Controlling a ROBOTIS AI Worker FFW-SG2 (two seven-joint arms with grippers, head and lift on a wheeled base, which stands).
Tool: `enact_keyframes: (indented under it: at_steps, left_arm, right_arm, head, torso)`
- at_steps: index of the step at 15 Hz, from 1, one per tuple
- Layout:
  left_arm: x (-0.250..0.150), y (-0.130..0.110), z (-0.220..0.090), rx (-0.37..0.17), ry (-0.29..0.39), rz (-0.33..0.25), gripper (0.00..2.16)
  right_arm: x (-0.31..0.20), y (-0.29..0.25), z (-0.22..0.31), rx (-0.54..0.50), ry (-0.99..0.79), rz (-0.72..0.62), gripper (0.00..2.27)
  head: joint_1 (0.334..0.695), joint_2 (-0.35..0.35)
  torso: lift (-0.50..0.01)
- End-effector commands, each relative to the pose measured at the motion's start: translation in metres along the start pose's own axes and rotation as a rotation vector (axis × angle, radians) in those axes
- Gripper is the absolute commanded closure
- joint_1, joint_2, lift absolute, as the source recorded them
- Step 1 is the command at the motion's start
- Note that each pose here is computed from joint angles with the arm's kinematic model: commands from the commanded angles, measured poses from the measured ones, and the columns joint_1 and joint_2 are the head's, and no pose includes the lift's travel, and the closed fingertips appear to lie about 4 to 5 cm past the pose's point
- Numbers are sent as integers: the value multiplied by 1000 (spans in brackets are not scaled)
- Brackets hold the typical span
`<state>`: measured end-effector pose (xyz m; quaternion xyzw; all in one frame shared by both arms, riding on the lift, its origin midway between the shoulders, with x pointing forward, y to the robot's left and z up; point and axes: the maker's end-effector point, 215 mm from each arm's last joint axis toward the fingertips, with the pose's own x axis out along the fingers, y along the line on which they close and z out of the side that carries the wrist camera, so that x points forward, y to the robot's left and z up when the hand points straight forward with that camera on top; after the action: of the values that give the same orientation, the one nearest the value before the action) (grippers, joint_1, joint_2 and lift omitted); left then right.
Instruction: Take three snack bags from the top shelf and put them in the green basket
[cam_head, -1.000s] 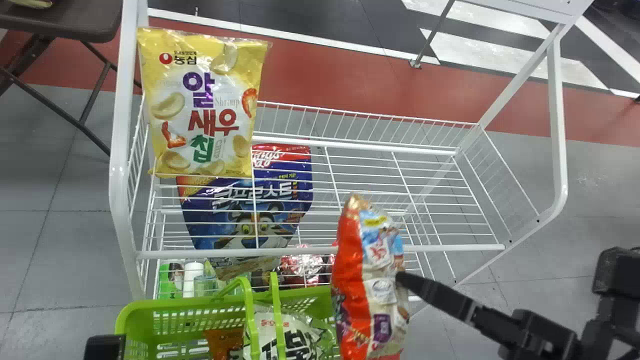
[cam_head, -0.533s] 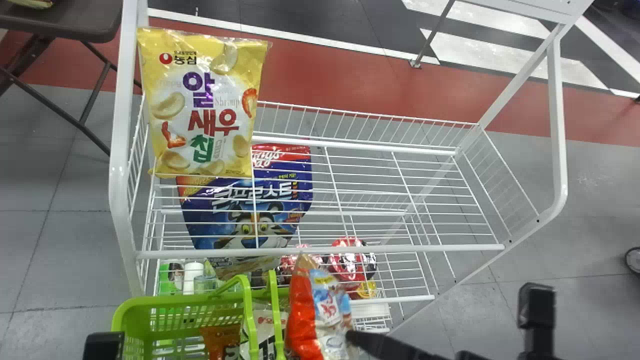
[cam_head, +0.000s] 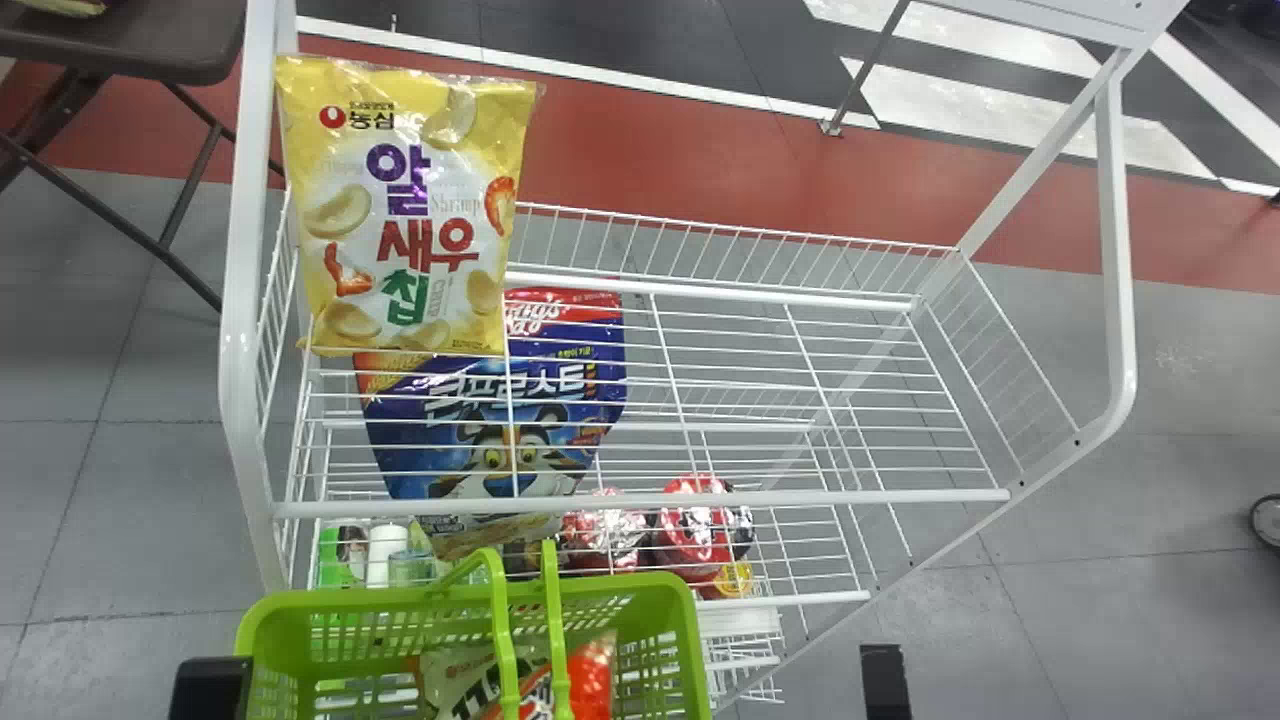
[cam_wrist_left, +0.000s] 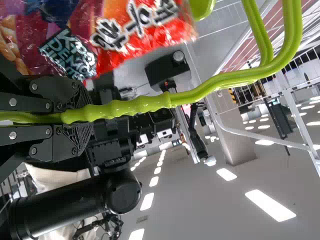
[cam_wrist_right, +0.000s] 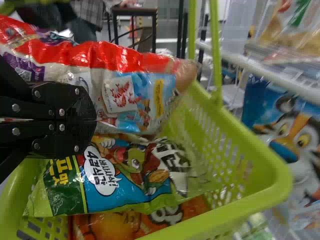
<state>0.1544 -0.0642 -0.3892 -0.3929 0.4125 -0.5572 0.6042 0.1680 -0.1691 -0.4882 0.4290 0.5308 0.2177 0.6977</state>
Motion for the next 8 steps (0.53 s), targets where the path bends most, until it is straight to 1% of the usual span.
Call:
enact_keyframes:
  at_steps: [1,2,3,4,5,6,8]
  left_arm:
    - [-1,0,1,-1,-2,0,1224]
    - [0,-1,1,1,-1,-3,1224]
    - [1,0,2,1,0,-4,1224]
    - [1,0,4,3,1,-5,1224]
    - [1,0,4,3,1,-6,1224]
    - [1,0,4,2,3,-6,1224]
    - [1,-1,3,-1,4,-7,1224]
  right_arm:
    - [-1,-26,-9,13,32,-95,2189]
    - [-1,-28,-9,10,33,-103,2111]
    - [-4,-25,-4,-6,24,-108,1615]
    - [-7,-21,-1,-29,17,-117,643]
    - [-13,-18,-3,-54,15,-133,-2]
    - [-20,-14,2,-98,-2,-163,-2]
    - [-33,-5,40,-229,-100,-206,46]
  head:
    - [695,-350]
    - [695,-350]
    - [695,-350]
    - [695,-350]
    - [695,-350]
    - [695,-350]
    - [695,-350]
  torso:
    - [-44]
    - [-44]
    - [-44]
    - [-44]
    - [-44]
    - [-44]
    - [-44]
